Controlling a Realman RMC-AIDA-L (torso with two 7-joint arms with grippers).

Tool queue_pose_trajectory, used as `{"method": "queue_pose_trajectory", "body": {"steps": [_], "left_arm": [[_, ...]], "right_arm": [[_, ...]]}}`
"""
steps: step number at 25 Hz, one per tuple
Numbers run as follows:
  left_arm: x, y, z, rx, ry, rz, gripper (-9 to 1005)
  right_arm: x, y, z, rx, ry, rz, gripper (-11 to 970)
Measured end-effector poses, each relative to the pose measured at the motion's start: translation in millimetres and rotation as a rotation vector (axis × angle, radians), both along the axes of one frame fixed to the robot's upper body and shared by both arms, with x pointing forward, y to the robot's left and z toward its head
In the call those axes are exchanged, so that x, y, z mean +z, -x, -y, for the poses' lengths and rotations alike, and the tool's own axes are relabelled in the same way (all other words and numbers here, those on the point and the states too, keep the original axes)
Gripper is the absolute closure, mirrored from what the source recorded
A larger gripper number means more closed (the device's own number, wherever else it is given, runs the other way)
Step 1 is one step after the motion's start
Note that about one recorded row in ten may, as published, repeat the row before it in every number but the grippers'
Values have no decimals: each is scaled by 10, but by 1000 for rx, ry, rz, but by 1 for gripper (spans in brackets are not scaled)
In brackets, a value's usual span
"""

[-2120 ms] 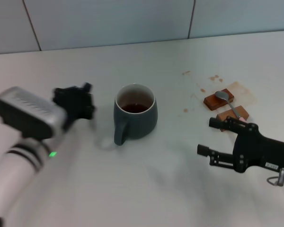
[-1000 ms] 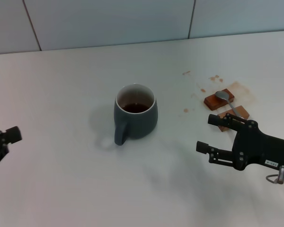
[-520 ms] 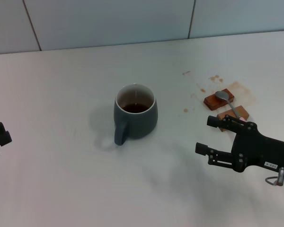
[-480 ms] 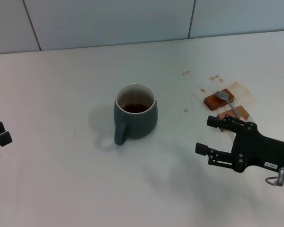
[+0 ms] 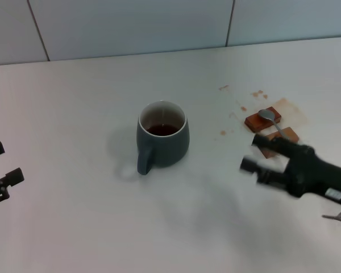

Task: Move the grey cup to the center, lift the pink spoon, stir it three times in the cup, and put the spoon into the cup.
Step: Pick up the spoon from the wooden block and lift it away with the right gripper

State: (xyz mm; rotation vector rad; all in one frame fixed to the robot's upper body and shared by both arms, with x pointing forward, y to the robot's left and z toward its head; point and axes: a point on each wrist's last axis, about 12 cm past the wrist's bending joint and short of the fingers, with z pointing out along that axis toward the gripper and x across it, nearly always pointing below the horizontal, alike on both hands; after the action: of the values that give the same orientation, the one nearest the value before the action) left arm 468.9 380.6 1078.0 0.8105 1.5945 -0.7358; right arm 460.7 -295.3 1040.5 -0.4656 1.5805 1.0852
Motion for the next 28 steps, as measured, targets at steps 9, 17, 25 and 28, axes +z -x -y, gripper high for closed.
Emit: {"method": "queue_pose_trajectory", "body": {"steps": [9, 17, 25, 28], "left_arm": [[-5, 7, 15, 5, 7, 19, 150], [29, -8, 19, -13, 7, 36, 144], [59, -22, 5, -20, -4, 49, 145], [68, -30, -2, -14, -5, 56, 145]], "right_arm": [[-90, 368, 153, -310, -818, -428, 142], [-376, 669, 177, -471, -1039, -683, 142], [-514, 804, 201, -556, -1009, -754, 143], [-572, 833, 209, -596, -987, -778, 143]]}}
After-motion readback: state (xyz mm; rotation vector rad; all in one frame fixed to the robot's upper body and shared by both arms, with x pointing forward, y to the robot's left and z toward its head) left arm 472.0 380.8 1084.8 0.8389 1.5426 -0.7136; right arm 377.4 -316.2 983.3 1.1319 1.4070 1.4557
